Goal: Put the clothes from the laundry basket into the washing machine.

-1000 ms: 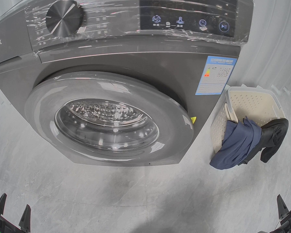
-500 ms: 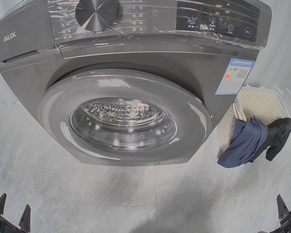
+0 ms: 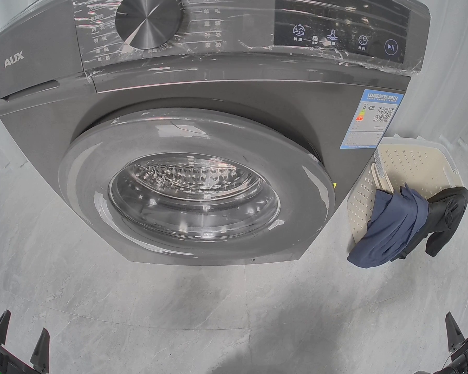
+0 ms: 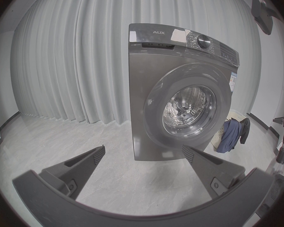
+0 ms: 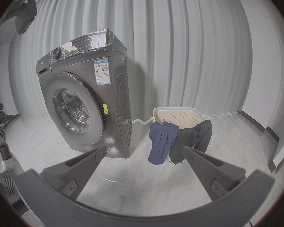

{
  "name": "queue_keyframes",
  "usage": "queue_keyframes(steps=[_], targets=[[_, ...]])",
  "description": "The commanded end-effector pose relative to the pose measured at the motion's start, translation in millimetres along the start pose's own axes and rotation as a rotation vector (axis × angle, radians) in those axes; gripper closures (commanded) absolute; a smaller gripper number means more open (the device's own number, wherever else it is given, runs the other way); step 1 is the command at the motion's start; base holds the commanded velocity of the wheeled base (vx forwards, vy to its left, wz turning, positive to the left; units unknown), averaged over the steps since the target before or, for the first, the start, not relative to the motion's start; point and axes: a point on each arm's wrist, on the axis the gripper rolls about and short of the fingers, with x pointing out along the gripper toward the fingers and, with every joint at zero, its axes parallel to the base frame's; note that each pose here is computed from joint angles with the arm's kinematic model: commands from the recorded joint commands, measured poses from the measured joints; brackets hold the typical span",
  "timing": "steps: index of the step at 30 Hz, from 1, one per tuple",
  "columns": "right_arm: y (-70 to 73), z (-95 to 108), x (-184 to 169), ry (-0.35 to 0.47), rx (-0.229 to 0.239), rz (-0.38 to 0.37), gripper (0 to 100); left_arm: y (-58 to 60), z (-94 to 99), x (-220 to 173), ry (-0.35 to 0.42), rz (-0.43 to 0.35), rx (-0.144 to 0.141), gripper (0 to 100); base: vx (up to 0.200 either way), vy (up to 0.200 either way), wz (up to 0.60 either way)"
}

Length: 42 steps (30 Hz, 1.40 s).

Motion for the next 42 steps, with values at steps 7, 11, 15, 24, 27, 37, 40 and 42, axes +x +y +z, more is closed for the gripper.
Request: queue_keyframes(steps=[7,11,15,24,27,37,40,42], targets=[[0.1,-5,0,0.005,-0.003,0.001,0,0.2,-4.8,0,0.002,0.0,0.0,0,0.0,0.086,0.0],[0.1,-5,0,0.005,-0.003,0.001,0,0.2,-4.8,0,0.002,0.001,0.0,0,0.0,0.0,0.0],[0.1,-5,0,0.007,0.001,0.001,0,0.2,-4.8,0,0.002,0.001,0.0,0,0.0,0.0,0.0],[-1.0,64,12,-0.029,-0.001,0.049,0,0.2,-5.0,0,0.003,0.003,0.0,0,0.0,0.0,0.0],[0.5,59,32,0.104,0.016,0.121,0,0.2,-4.8,0,0.002,0.001,0.0,0,0.0,0.0,0.0],[28.2,78,113,0.287,0.05,0.39,0,0.1,-5.0,0,0.003,0.001,-0.001,0,0.0,0.0,0.0],[38.0,81,126,0.278,0.04,0.437,0,0.1,-5.0,0,0.003,0.001,-0.001,0,0.0,0.0,0.0],[47.3,82,138,0.273,0.052,0.47,0,0.1,-5.0,0,0.003,0.001,-0.001,0,0.0,0.0,0.0]])
